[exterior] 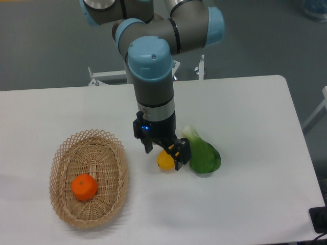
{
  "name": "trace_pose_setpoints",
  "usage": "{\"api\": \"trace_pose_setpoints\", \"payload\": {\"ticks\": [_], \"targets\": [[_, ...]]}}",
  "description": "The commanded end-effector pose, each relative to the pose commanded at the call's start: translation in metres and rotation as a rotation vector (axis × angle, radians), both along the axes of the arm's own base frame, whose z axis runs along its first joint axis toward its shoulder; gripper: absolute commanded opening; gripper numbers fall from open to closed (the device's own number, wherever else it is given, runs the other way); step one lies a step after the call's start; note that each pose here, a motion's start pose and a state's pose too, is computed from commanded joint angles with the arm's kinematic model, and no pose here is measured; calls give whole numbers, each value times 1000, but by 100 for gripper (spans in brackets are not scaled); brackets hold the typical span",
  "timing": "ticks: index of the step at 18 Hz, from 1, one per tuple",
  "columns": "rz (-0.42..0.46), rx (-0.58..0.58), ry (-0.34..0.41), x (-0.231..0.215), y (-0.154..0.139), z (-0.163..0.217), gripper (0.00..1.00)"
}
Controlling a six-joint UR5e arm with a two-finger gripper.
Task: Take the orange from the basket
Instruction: 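Raise the gripper away from the yellow mango and bok choy, then move the gripper over the basket and lower it onto the orange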
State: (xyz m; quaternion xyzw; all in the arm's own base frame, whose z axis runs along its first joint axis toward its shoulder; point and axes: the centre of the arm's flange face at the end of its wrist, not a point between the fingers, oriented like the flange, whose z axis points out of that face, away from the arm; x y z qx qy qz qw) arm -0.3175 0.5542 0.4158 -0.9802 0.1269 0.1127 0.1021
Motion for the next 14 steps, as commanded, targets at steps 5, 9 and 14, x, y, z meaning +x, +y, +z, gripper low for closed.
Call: {"api": "trace_pose_setpoints", "payload": {"ticks": [5,9,14], "targets": [[16,16,-1,3,1,-1,100],[133,66,-30,6,3,0,100],[322,155,-71,26,14,-18,100]]}}
